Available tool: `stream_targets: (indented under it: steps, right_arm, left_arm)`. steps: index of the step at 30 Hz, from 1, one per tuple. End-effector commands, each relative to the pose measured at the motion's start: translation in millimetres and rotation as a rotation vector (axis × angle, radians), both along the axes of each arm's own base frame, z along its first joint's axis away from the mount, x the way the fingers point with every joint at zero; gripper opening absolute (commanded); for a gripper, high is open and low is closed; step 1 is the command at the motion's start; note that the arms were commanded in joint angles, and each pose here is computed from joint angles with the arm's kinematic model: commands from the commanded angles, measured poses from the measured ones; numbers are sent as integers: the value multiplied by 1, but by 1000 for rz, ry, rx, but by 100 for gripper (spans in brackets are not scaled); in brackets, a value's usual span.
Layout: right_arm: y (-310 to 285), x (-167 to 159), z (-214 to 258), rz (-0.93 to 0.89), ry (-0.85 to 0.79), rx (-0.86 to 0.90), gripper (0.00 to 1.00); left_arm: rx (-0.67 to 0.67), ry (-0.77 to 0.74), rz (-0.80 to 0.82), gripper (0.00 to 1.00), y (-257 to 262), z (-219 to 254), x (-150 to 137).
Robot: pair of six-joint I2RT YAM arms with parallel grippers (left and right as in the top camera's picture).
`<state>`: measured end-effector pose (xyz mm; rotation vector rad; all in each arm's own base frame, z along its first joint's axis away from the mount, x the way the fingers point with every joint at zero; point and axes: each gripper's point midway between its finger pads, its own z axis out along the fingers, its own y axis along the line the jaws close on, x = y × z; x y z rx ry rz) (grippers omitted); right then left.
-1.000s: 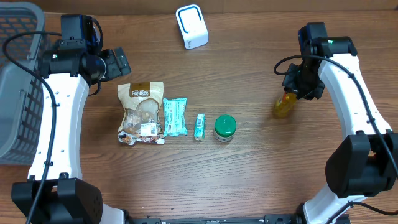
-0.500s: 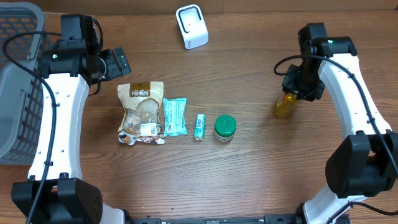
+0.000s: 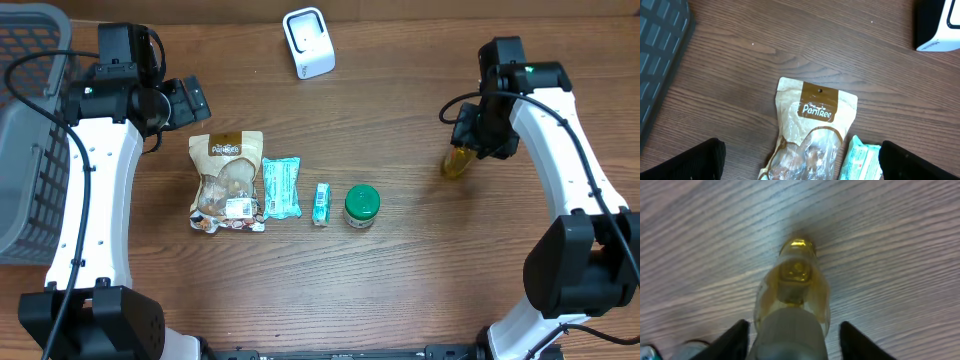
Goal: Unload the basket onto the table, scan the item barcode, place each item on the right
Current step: 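Bring the bottle back right and set it down on the table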
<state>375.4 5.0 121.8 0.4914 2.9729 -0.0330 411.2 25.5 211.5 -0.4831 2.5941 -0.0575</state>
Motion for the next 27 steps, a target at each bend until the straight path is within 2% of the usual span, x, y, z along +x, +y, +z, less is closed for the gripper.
stream_targets:
  steps: [1, 4, 9, 11, 14, 15, 20, 23, 27]
  right_arm:
    - [2, -1, -8, 12, -5, 1, 69]
    - [2, -2, -10, -1, -3, 2, 77]
    - [12, 2, 6, 6, -37, 6, 79]
    - [12, 7, 20, 8, -66, 4, 84]
    - [12, 13, 44, 7, -109, 8, 98]
    - [12, 13, 56, 7, -117, 8, 100]
    - [29, 2, 92, 32, -110, 83, 100]
    - [58, -3, 95, 78, -99, 194, 100]
    - [91, -10, 95, 162, -89, 212, 100]
  left_arm:
    - [10, -10, -10, 100, -2, 4, 1]
    - [10, -10, -10, 100, -2, 4, 1]
    - [10, -10, -10, 100, -2, 4, 1]
    - [10, -10, -10, 100, -2, 4, 1]
    - [10, -10, -10, 100, -2, 4, 1]
    - [10, -10, -11, 100, -2, 4, 1]
    - [10, -10, -10, 100, -2, 4, 1]
    - [10, -10, -10, 99, -2, 4, 1]
    - [10, -10, -10, 100, -2, 4, 1]
